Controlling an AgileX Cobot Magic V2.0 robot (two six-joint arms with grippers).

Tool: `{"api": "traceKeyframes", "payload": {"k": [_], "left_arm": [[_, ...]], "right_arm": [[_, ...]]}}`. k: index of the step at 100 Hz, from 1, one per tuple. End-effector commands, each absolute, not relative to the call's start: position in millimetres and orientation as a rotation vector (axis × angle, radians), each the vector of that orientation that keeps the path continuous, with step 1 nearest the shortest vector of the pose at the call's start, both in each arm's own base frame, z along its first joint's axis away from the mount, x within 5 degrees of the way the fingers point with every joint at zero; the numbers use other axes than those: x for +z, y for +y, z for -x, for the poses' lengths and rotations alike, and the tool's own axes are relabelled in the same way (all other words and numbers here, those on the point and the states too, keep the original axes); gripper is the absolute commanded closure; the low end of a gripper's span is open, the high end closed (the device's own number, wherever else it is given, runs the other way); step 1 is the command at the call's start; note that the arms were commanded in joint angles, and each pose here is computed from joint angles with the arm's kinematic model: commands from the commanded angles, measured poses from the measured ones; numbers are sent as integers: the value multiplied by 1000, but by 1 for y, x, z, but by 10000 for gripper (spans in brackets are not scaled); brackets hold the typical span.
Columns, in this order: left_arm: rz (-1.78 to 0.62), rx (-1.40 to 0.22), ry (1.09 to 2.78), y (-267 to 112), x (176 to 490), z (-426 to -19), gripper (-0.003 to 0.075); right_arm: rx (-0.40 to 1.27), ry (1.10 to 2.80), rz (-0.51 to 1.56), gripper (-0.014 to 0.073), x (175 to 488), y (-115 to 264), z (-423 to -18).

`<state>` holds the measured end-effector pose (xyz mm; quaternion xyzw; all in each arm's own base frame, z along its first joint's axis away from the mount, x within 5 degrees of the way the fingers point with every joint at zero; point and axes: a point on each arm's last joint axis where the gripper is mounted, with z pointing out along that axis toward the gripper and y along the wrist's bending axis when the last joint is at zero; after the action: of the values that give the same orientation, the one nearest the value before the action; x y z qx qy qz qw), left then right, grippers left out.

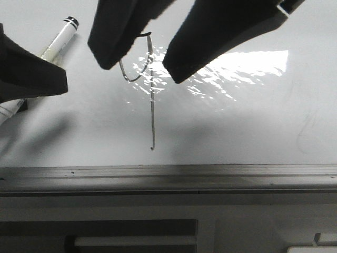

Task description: Write number 9 on whiteboard

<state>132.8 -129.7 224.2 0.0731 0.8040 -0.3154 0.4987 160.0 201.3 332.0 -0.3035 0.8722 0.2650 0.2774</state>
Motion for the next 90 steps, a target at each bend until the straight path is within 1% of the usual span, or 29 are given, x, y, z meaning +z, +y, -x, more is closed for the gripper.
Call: {"api": "traceKeyframes", "payload": {"k": [1, 18, 45, 80, 85, 88, 89, 90], "left_arm": [[-163, -765, 1873, -131, 236, -137, 235], [-250, -730, 1915, -132, 232, -134, 236], [-355, -740, 2092, -135, 217, -124, 237], [-442, -751, 2240, -136, 206, -113, 237], [-462, -749, 2231, -135, 208, -112, 240], [-478, -745, 2223, -135, 209, -112, 244], [-491, -743, 2219, -134, 209, -111, 248], [-490, -745, 2217, -134, 209, -111, 251]], "right_arm": [[755, 2246, 779, 197, 351, 200, -159], [755, 2248, 780, 197, 351, 200, -159], [758, 2246, 777, 197, 351, 200, -159], [763, 2254, 780, 197, 351, 200, -158], [763, 2250, 780, 211, 351, 200, -158], [761, 2242, 786, 233, 352, 200, -158], [758, 2233, 792, 256, 352, 200, -159], [758, 2233, 792, 256, 352, 200, -159]]}}
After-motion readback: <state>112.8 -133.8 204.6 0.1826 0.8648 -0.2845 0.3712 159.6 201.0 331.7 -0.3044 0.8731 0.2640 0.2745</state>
